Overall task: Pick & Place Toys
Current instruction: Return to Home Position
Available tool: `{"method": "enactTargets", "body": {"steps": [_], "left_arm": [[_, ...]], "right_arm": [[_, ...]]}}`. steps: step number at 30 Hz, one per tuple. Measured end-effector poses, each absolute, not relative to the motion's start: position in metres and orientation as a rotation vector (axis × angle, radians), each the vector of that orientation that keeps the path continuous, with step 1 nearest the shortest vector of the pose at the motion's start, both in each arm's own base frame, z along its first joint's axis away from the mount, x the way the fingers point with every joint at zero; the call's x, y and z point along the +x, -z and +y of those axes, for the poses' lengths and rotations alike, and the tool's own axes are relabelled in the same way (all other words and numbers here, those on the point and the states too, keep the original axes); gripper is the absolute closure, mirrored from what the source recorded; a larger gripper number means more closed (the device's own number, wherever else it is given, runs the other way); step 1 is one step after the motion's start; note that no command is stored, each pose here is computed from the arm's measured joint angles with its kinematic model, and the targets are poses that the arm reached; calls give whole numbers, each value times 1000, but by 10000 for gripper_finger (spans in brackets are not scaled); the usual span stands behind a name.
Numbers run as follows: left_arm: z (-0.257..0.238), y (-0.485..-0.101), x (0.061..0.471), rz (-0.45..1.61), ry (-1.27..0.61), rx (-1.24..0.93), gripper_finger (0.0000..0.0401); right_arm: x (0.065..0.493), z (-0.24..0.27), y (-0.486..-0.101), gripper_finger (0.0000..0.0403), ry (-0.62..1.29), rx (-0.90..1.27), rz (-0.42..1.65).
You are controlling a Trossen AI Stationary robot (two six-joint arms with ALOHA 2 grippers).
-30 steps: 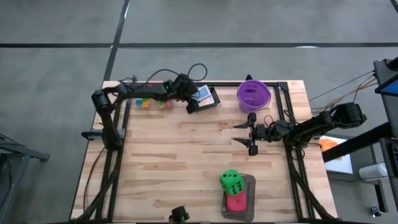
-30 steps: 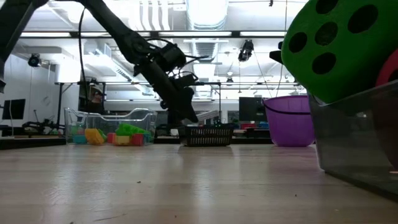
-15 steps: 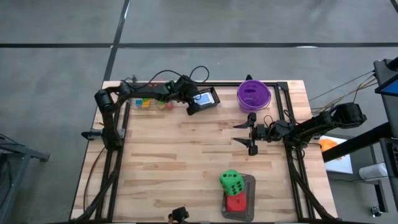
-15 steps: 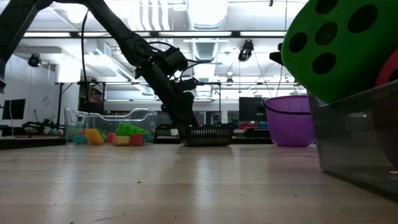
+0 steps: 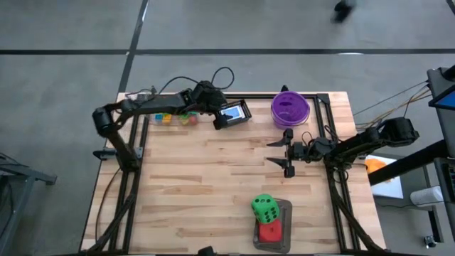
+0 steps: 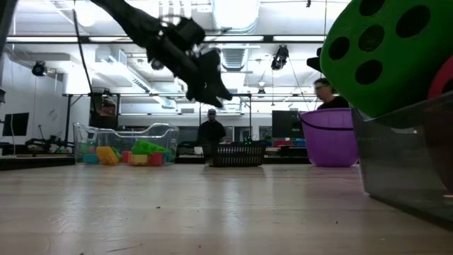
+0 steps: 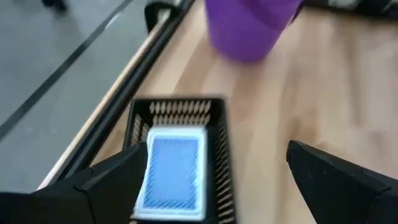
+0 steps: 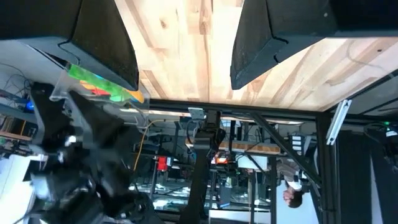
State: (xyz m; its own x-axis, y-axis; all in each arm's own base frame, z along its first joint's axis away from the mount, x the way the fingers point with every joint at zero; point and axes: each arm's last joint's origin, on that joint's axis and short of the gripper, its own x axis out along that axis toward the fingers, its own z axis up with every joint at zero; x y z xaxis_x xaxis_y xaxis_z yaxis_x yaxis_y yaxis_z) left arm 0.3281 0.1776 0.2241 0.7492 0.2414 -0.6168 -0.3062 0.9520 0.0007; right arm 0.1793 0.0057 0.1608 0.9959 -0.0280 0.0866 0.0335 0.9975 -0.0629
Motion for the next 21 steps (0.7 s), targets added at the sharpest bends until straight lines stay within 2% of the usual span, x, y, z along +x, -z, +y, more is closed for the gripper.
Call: {"method": "enactTargets", "body": {"steps": [5,11,17,21], "left_arm": [[151,-256,307,630,-285,-151,14],[77,-284,271,494,-91,47,14],[5,-282,214,323,135,105,14],[-18,-275,178,247,216,80,14]], "right_arm": [[179,6,-164,151,8,-70,-116],[178,8,-167,151,-42,-71,-147],[175,8,-173,151,-39,-65,-189],[170,8,-180,151,-28,-93,-234]]}}
